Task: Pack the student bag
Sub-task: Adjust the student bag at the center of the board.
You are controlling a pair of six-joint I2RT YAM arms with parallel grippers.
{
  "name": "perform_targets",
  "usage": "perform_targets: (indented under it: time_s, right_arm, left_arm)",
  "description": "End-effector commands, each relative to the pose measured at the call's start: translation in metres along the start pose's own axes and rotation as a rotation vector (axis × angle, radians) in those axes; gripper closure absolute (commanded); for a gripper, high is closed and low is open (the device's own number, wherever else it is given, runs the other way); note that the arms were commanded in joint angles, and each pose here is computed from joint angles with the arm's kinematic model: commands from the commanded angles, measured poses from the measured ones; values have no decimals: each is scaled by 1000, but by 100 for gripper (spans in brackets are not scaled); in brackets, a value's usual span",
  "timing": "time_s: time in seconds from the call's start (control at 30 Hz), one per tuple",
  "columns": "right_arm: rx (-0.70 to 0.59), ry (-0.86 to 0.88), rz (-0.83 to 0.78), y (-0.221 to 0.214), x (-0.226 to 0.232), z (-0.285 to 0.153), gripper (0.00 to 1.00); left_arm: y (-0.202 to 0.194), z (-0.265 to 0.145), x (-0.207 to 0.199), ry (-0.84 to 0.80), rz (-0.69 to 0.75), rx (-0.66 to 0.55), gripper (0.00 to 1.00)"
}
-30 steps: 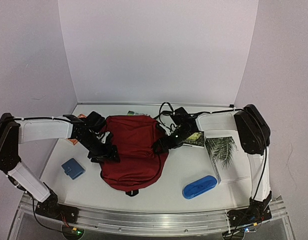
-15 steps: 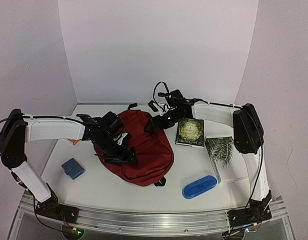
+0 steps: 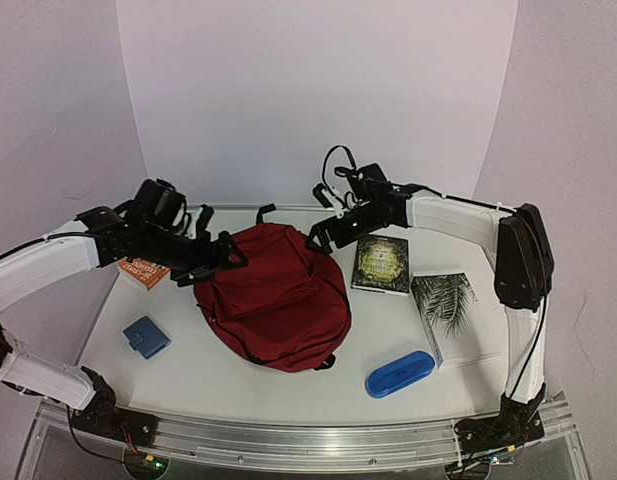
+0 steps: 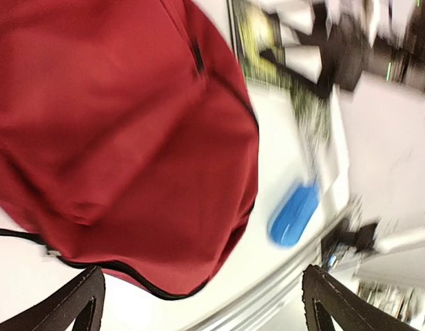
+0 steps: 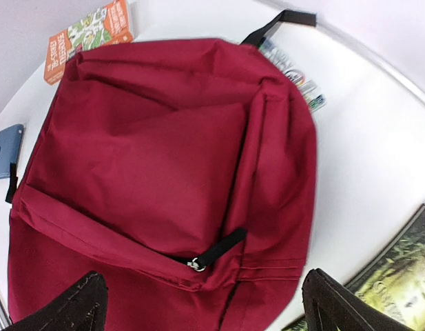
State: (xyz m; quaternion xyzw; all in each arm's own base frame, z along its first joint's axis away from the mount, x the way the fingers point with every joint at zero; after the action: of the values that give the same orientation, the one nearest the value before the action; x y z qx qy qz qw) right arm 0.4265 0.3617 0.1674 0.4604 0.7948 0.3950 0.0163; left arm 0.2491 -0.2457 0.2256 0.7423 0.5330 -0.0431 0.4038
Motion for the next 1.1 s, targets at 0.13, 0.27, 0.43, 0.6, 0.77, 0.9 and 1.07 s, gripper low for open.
perform_targets:
  time_s: [0.13, 0.27, 0.43, 0.6, 0.77, 0.9, 1.07]
  right_arm:
    - [57, 80, 12, -20, 27, -35, 2]
    - [201, 96, 12, -83, 35, -21, 2]
    - [302, 54, 9, -128, 19, -9, 2]
    - [325, 33, 16, -137, 10, 10, 2]
    - [349, -8, 22, -142, -2, 37, 2]
    - [366, -41, 24, -148, -12, 51, 2]
    - [371, -70, 37, -149, -21, 58, 2]
  left_arm:
    - [-5, -21, 58, 250, -126, 5, 0]
    - [-7, -5, 74, 279, -113, 68, 10]
    - [-14, 19, 90, 312, -80, 139, 22]
    - [-15, 39, 105, 357, -36, 185, 19]
    - [-23, 69, 110, 312, -18, 262, 19]
    - [-26, 71, 89, 200, 5, 264, 39]
    - [-38, 49, 47, 115, 101, 243, 61]
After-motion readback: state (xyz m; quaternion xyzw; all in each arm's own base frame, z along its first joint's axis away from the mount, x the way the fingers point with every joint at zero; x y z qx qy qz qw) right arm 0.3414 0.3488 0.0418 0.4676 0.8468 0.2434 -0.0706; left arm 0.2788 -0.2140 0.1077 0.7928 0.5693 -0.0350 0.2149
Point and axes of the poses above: each gripper's point midway between its finger pads, its own z axis out along the fingers, its own x axis along the line the jaws close on, y = z × x, the point moved 2 cm from there along -z, back along the fingers, and after that the axes turned 14 degrees about z, right-handed, at the moved point
